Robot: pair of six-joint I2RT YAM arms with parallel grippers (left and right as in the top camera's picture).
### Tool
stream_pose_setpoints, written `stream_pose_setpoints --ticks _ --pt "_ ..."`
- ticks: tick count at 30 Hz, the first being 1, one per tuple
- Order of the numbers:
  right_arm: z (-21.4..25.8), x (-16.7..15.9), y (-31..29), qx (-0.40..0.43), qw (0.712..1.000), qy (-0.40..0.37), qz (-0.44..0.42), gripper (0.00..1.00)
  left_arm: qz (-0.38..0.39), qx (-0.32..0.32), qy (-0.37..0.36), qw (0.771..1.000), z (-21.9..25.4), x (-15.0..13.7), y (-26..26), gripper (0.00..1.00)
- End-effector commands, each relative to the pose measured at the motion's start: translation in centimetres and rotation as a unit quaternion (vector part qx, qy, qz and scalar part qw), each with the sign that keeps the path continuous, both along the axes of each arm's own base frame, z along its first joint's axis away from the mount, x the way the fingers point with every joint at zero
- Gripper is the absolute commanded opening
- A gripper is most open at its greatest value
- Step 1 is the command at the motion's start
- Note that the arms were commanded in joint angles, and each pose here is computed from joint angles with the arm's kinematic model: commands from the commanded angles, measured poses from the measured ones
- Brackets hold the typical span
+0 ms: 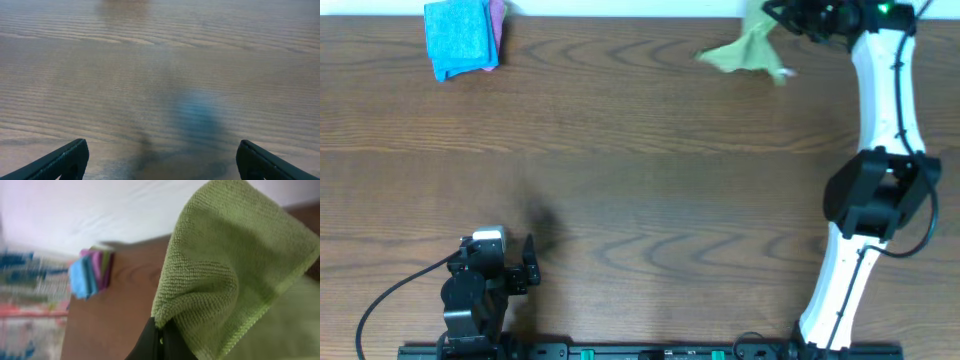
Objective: Fold the cloth
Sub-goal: 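Lift the green cloth with the right gripper and carry it toward table center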
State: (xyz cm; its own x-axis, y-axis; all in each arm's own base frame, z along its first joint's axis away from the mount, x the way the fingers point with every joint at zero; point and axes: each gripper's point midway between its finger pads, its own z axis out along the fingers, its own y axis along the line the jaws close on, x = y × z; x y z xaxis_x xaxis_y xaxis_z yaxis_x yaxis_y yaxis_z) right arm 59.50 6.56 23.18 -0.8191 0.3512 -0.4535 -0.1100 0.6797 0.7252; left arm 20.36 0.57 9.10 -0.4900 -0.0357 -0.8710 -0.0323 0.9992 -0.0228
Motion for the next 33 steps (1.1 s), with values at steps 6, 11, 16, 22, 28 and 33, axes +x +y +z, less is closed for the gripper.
stream_pose_setpoints --ticks 6,11,16,22,28,33 --pt "4.5 -6.5 8.8 -0.069 0.985 -0.033 0.153 0.01 -0.005 0.001 0.001 1.000 -0.2 0.0 -0.1 0.95" --pt "5.9 -12.3 14.1 -0.102 0.966 -0.022 0.235 0.01 -0.006 0.001 0.001 1.000 -0.2 0.0 -0.1 0.95" --pt "6.5 -17.7 18.0 -0.190 0.941 -0.019 0.280 0.01 -0.005 0.001 0.001 1.000 -0.2 0.0 -0.1 0.95" --pt "11.6 -21.9 19.9 -0.240 0.925 -0.096 0.280 0.01 -0.005 0.001 0.001 1.000 -0.2 0.0 -0.1 0.95" --pt "18.8 -26.1 16.2 -0.261 0.921 -0.173 0.229 0.01 -0.005 0.001 0.001 1.000 -0.2 0.0 -0.1 0.95" --pt "22.4 -30.1 13.6 -0.260 0.921 -0.206 0.204 0.01 -0.005 0.001 0.001 1.000 -0.2 0.0 -0.1 0.95"
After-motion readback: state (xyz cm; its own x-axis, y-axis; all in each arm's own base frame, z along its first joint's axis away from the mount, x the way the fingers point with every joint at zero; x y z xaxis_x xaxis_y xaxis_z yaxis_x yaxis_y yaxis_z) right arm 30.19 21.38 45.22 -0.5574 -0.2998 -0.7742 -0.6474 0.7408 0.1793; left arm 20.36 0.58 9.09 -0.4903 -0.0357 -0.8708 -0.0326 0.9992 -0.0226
